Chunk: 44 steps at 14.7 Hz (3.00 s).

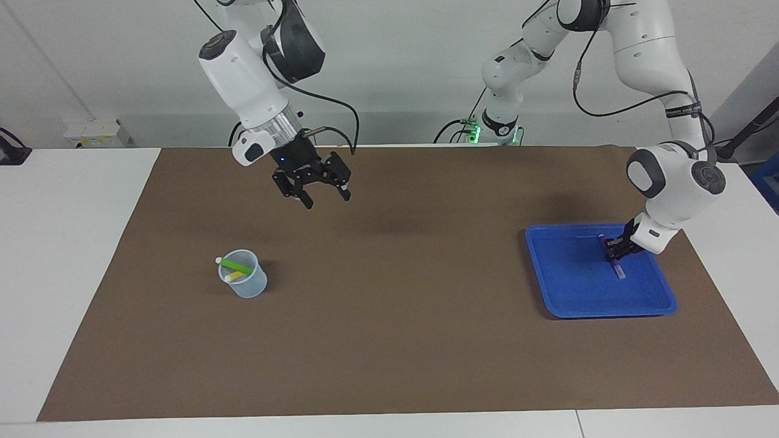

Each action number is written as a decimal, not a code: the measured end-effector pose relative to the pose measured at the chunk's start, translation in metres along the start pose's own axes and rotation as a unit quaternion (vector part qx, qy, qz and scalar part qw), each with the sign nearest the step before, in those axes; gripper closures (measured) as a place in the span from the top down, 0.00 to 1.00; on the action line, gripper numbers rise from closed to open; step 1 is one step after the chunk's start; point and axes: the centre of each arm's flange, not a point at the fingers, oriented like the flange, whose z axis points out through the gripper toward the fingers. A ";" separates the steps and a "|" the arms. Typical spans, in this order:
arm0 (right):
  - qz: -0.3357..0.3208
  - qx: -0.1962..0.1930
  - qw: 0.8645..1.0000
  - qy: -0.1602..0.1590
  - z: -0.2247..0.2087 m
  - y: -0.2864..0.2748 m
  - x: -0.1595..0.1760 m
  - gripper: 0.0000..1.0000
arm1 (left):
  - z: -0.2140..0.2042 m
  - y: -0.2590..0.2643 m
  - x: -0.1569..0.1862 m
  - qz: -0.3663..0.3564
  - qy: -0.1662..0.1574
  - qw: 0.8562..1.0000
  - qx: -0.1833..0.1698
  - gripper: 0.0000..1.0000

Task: Transfer and insert pens with both arms
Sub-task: 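Grasp the purple pen with the left gripper while the right gripper approaches, then lift the purple pen toward the right gripper with the left gripper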

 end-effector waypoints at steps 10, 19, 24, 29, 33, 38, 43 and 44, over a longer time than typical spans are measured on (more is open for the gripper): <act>0.042 0.007 0.999 -0.015 0.012 -0.038 -0.030 1.00 | -0.018 0.009 0.004 0.065 0.003 0.998 0.002 0.17; 0.037 0.004 0.999 -0.014 0.013 -0.039 -0.031 1.00 | -0.090 0.076 0.011 0.129 -0.045 0.991 0.008 0.17; 0.023 0.008 1.000 -0.015 0.018 -0.052 -0.041 1.00 | -0.091 0.093 0.010 0.108 -0.060 0.992 0.006 0.17; 0.028 0.010 0.999 -0.012 0.018 -0.055 -0.043 1.00 | -0.088 0.110 0.007 0.022 -0.075 0.997 -0.001 0.17; 0.051 0.016 0.999 -0.009 0.021 -0.065 -0.050 1.00 | -0.085 0.144 0.004 -0.040 -0.087 0.995 -0.013 0.17; 0.116 0.041 0.992 0.009 0.035 -0.088 -0.063 1.00 | -0.084 0.190 -0.001 -0.148 -0.114 0.981 -0.062 0.17; 0.176 0.050 0.983 0.009 0.038 -0.098 -0.070 1.00 | -0.078 0.219 -0.012 -0.222 -0.166 0.954 -0.113 0.17; 0.182 0.051 0.982 0.007 0.038 -0.100 -0.073 1.00 | -0.076 0.228 -0.016 -0.241 -0.179 0.946 -0.124 0.17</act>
